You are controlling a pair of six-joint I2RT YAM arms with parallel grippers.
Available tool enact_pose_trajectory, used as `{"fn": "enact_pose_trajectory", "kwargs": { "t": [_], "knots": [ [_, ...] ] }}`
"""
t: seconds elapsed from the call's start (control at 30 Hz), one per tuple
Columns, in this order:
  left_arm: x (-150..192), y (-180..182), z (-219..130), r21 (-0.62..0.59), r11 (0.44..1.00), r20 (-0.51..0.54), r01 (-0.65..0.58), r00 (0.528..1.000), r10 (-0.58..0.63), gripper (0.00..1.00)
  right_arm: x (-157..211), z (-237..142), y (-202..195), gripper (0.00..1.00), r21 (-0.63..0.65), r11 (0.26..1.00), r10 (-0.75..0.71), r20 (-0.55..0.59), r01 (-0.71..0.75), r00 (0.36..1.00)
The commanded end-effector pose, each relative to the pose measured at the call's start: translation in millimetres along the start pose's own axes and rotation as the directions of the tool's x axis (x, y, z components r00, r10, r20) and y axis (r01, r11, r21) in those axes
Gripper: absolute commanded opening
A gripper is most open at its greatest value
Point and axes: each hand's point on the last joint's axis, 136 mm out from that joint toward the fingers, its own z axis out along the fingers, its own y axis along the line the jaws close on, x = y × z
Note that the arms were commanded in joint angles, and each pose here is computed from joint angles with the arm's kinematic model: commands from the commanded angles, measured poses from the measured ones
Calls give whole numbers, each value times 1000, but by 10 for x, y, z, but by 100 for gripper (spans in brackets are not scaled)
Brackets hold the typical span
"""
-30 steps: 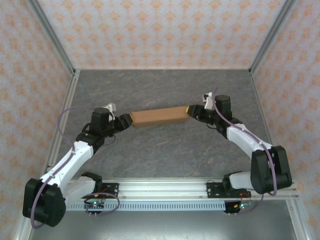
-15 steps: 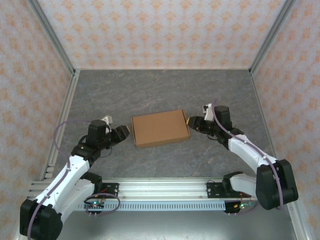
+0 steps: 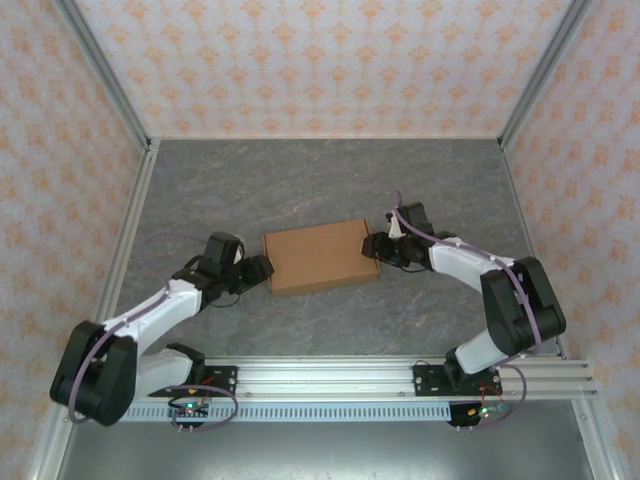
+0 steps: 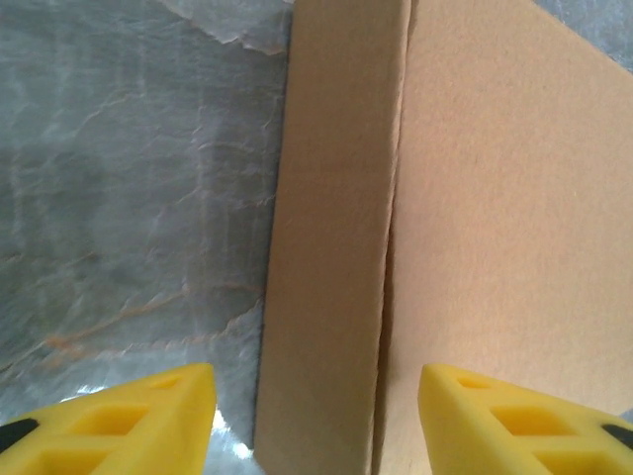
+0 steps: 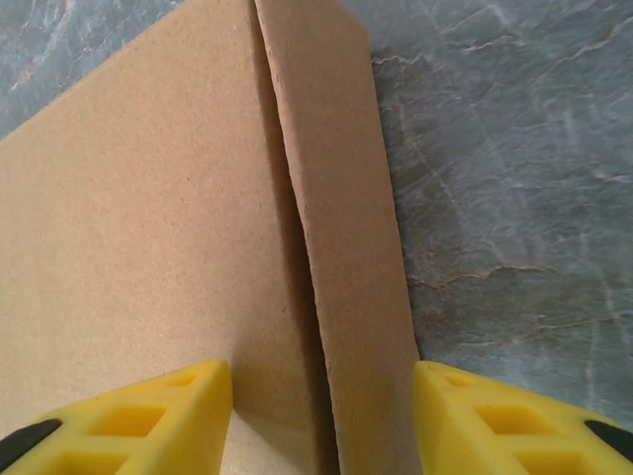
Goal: Fold the paper box
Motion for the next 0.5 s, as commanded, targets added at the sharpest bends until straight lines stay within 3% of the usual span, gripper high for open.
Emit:
{"fn": "enact_pose_trajectory", "kwargs": {
  "t": [0.0, 0.23, 0.47],
  "knots": [
    [-210, -264, 77, 64, 997, 37, -38, 999, 36, 53, -105, -5, 84, 50, -20, 1000, -7, 35, 8, 999],
    [-503, -421, 230, 15, 995, 52, -100, 994, 100, 46, -348, 104, 177, 47, -46, 998, 40, 83, -36, 996],
    [-889, -479, 536, -60, 990, 49, -129, 990, 132, 47, -759, 270, 250, 46, -33, 998, 66, 152, -61, 986]
  ]
}}
